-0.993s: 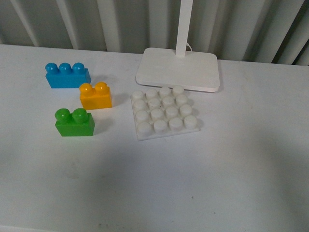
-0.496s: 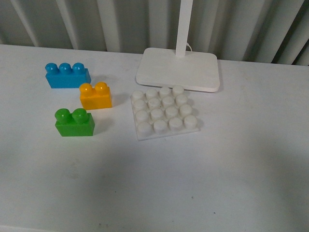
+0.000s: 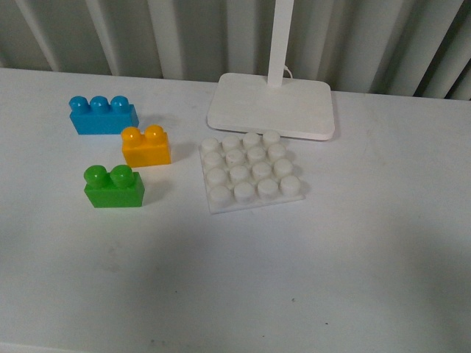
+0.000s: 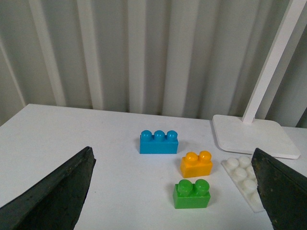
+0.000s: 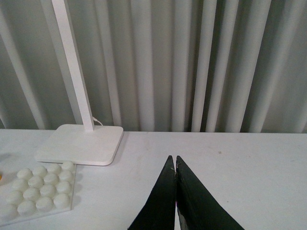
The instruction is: Insert yellow block into base center
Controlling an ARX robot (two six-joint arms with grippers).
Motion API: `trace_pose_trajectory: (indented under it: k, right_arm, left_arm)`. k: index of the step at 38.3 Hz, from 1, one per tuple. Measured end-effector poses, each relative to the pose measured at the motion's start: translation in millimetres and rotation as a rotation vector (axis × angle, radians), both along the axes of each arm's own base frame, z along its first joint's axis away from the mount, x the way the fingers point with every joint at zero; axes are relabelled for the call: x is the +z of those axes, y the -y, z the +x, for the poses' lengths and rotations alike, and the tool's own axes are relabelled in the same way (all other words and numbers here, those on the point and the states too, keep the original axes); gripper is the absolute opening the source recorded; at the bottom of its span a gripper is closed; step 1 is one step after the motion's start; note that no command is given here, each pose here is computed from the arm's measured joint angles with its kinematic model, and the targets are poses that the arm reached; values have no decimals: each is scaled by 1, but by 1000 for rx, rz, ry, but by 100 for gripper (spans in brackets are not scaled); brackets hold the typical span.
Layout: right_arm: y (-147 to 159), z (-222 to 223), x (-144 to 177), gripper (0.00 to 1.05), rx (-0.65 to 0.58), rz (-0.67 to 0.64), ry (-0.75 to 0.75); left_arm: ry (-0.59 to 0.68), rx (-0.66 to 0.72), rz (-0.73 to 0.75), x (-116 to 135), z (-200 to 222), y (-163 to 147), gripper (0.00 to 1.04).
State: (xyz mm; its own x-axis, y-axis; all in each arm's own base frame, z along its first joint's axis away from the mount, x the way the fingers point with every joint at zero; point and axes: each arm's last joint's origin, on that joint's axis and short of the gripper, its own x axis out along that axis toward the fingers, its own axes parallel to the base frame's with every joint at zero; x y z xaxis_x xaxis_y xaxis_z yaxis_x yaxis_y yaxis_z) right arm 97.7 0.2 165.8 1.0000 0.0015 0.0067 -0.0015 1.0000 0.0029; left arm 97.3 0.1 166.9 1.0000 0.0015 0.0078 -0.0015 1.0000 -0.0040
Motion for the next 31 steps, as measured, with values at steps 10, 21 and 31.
trace_pose_trajectory:
  k: [10,21,31]
  right_arm:
    - [0,0,0,8,0,-2,-3]
    - [0,0,0,56,2,-2,-3]
    - [0,0,0,95,2,-1,-3]
  left_arm:
    - [0,0,0,0,0,0,98]
    - [-351,-124,-212,-4,21,16,98]
    - [-459,-250,-184,-11,97,80,98]
